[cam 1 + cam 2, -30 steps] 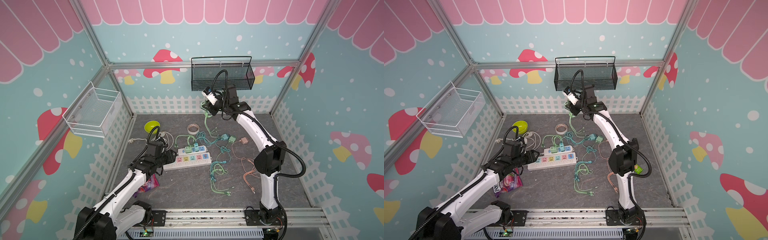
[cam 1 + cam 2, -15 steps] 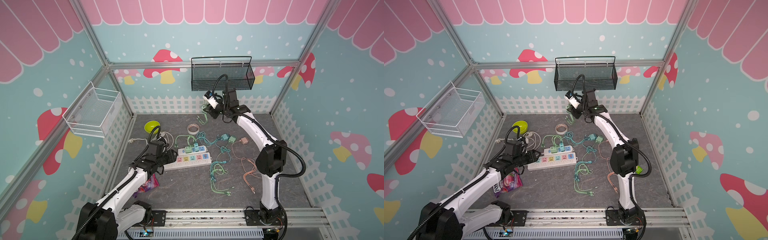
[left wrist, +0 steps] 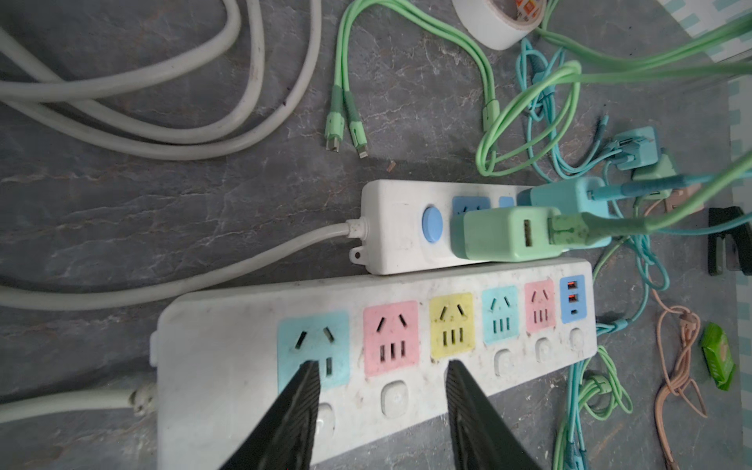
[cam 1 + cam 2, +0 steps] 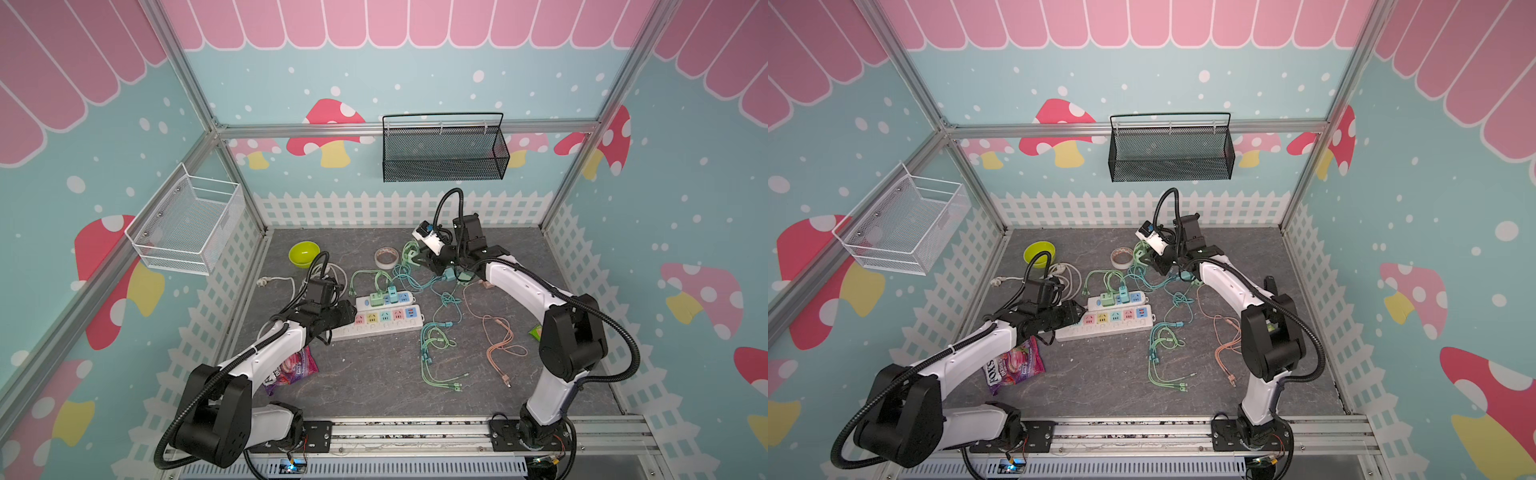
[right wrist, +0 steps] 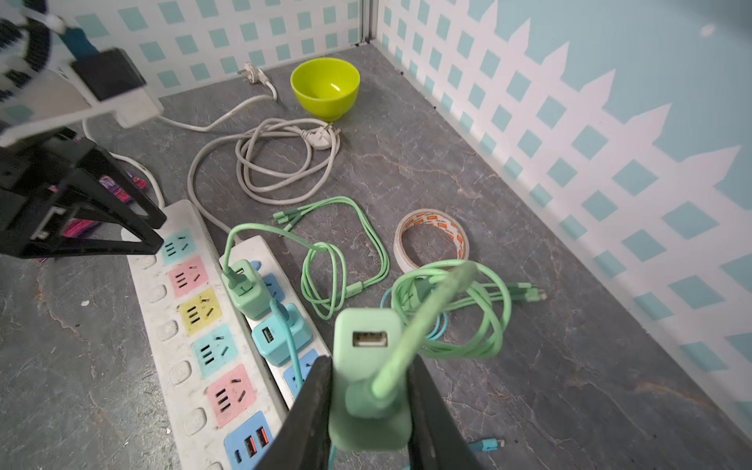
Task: Insert plugs into power strip
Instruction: Shake the plug, then rotate the socket at the center of the table.
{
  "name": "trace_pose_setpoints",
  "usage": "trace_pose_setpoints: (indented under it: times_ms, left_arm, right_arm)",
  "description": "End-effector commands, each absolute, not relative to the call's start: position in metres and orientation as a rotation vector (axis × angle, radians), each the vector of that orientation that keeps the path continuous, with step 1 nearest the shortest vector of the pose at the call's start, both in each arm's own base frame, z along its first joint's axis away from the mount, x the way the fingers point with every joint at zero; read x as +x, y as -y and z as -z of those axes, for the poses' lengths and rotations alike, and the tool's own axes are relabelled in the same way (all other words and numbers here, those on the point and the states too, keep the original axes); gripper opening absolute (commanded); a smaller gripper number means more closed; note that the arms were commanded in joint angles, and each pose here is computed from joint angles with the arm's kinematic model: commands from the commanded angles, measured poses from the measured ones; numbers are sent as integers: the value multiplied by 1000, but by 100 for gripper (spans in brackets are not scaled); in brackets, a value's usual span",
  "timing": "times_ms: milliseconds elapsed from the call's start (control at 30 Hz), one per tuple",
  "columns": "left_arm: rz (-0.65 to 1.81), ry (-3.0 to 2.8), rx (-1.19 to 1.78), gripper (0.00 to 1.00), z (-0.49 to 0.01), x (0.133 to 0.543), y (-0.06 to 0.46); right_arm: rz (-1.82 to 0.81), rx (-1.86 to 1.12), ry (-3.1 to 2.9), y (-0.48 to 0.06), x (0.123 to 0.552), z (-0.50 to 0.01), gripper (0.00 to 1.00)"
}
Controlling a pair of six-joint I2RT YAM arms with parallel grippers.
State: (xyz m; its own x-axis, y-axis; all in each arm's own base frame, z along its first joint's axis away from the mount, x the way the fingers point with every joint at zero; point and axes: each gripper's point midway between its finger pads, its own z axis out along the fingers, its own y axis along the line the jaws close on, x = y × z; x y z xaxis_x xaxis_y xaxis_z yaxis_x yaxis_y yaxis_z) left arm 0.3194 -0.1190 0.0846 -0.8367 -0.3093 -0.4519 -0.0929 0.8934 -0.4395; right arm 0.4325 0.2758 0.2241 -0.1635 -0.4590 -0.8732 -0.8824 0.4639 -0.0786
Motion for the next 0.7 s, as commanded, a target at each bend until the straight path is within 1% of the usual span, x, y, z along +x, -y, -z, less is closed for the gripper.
trace_pose_setpoints:
  times_ms: [0, 400, 667]
  left_arm:
    - [580, -2481, -318, 50, -95, 339, 122]
    - [576, -2489, -373, 48, -80, 369, 119]
    - [647, -2506, -356, 44, -74, 383, 133]
  right_arm:
    - [-600, -1156, -1704, -272, 426, -238, 0]
    - [-815, -1264, -1626, -271, 365, -220, 0]
    - [-823, -1275, -1637, -271, 359, -196, 0]
